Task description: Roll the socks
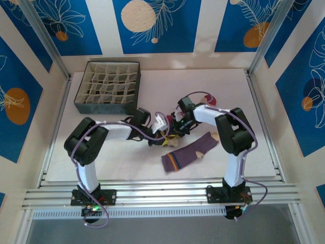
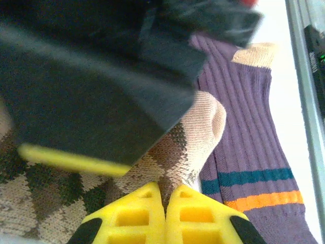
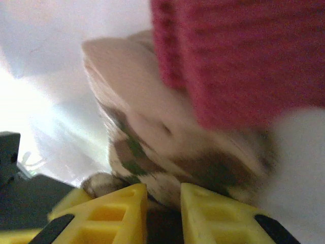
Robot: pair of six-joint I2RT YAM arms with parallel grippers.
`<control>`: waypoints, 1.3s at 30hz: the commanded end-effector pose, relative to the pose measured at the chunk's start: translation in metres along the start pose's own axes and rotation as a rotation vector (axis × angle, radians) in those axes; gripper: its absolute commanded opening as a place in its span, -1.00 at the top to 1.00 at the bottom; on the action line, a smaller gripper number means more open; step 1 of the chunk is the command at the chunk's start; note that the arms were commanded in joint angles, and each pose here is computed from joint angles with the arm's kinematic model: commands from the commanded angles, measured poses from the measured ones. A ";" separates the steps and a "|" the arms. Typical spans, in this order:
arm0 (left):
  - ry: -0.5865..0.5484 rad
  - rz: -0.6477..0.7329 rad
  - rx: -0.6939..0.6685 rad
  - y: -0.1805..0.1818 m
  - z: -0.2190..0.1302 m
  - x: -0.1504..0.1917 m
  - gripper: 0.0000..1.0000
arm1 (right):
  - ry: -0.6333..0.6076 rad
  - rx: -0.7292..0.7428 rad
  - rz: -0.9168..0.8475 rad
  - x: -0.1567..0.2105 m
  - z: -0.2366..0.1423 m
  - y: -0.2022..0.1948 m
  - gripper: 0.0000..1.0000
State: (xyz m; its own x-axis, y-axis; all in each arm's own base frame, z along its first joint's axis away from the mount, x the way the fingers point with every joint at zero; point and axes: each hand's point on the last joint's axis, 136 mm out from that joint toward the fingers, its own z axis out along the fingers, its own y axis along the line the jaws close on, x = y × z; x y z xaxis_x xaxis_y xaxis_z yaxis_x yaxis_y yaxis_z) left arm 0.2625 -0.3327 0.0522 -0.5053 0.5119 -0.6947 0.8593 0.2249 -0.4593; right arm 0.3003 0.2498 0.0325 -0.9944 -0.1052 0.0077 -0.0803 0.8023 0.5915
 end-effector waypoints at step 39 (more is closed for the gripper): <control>-0.069 0.064 -0.154 0.033 -0.021 -0.008 0.18 | 0.044 0.092 0.030 0.020 0.005 -0.027 1.00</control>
State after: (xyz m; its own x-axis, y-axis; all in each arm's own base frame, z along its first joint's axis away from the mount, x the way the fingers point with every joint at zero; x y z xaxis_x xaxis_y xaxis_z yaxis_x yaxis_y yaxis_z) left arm 0.2949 -0.3197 0.0496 -0.5613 0.4327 -0.7055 0.8276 0.3019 -0.4732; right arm 0.3009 0.2479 0.0364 -0.9939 -0.1034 -0.0383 -0.1051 0.7833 0.6127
